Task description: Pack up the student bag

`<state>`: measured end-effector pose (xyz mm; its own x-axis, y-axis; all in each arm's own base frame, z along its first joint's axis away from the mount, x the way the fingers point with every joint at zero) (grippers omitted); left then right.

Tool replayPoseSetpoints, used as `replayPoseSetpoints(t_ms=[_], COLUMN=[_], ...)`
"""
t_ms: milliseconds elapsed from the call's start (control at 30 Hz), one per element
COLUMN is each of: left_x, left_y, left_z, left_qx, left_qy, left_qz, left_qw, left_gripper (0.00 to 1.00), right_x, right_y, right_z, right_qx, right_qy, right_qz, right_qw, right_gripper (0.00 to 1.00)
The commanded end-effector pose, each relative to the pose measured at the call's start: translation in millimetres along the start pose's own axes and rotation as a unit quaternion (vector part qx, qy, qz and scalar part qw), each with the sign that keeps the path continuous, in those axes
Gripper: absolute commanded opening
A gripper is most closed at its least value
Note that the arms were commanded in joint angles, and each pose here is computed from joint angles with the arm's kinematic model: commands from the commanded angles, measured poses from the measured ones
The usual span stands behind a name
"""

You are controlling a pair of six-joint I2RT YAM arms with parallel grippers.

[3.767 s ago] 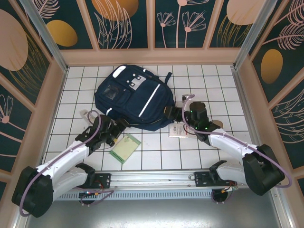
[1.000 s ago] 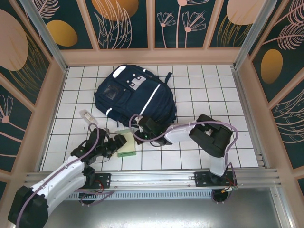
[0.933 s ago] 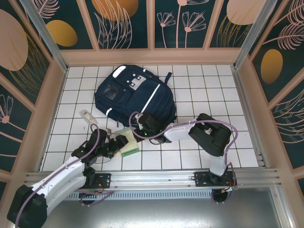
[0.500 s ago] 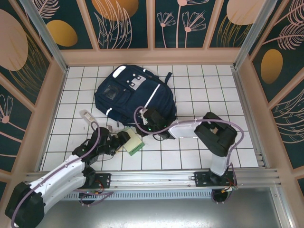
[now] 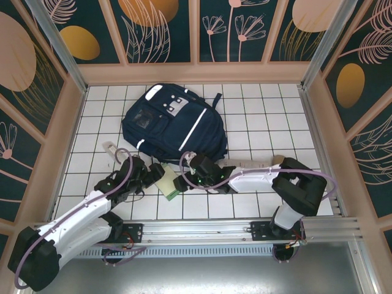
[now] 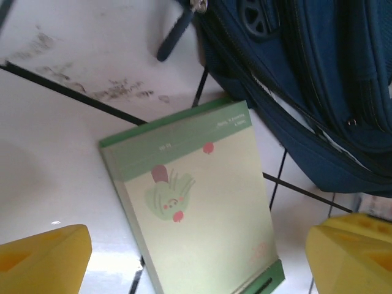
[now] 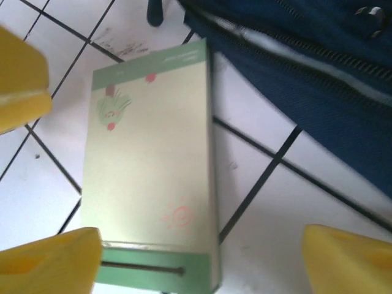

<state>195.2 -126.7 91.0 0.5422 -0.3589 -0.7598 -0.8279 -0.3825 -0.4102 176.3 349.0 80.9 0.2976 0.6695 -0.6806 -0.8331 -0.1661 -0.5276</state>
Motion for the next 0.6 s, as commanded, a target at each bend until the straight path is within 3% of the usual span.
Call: replayPoseSetpoints(t_ms=[0, 33, 267, 567], left_x=[-17.1, -23.6, -58.9, -52.5], left_y=[-26.2, -34.0, -71.5, -68.9], left_z=[-1.5, 0.5, -4.9, -7.3], left_qx=[0.03, 0.034, 0.032, 0.028], left_qy=[-0.044, -0.06, -0.086, -0.068], left_qz=[-0.054, -0.073, -0.161, -0.153], left_qw=[0.997, 0.995, 0.983, 0.985], left_gripper=[0.92, 0.95, 0.99, 0.99], right_x=[4.3, 8.3, 31.0, 47.8], right_y=[5.8, 8.1, 33.2, 52.2], right_z=[11.9, 13.8, 26.6, 21.0], right_qx=[-0.035, -0.045, -0.096, -0.125], right_qy=[0.027, 0.039, 0.08, 0.14], right_qz=[-0.011, -0.014, -0.001, -0.003], right_qw=[0.999, 0.998, 0.992, 0.982], right_gripper=[0.94, 0.99, 0.99, 0.99])
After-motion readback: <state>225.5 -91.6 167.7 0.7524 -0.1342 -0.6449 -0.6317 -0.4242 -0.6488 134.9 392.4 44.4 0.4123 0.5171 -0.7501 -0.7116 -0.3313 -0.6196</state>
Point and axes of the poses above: each hand's point on the last joint's axis, 136 mm out from that joint toward the fingers, its own x axis out along the fingers, its own z axis along the line the jaws close on, y = z × x, the point moved 3 cm from there along -x, back along the fingers, and after that the axes turned 12 degrees about x, right-handed, at the moved point
